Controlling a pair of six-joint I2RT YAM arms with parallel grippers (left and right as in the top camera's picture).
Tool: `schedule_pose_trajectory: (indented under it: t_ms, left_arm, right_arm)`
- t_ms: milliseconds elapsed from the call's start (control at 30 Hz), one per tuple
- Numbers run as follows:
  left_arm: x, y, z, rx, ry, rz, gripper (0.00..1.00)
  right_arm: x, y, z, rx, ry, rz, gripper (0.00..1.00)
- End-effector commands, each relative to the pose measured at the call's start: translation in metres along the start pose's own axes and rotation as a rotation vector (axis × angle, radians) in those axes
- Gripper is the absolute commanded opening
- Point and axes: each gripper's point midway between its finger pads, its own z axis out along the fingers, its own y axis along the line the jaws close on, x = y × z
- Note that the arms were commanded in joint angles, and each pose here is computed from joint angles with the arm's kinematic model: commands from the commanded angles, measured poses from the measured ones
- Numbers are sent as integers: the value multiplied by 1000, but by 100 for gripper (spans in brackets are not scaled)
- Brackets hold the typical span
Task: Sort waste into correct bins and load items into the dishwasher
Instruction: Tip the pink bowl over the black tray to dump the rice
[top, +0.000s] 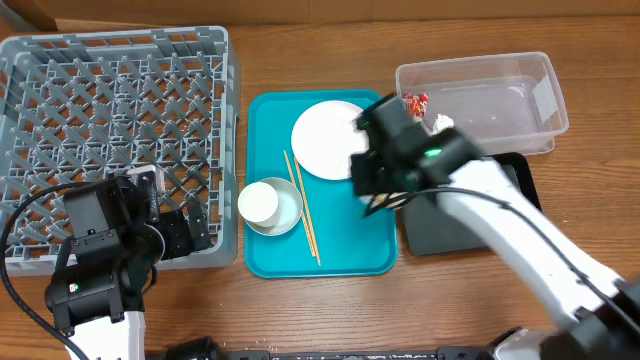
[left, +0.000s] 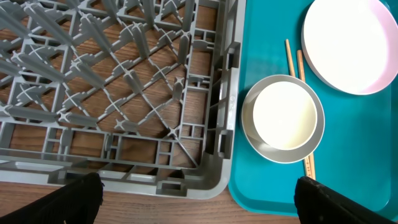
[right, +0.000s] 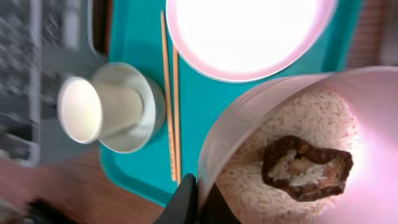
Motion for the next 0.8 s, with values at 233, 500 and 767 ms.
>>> schedule_pose_trajectory:
  t_ms: [233,500,767]
  left_arm:
    - [-8,-3,-8,12,-37,18,100]
    - [-9,-3,-8,12,-41,19,100]
    - [-10,-3,-8,12,-42,19,100]
  right_arm:
    - [-9,-46,-29,-318,57,129,4]
    - [1,-70,-30,-624,27,215,4]
    - [3,-106,-39,-833,-95,331,4]
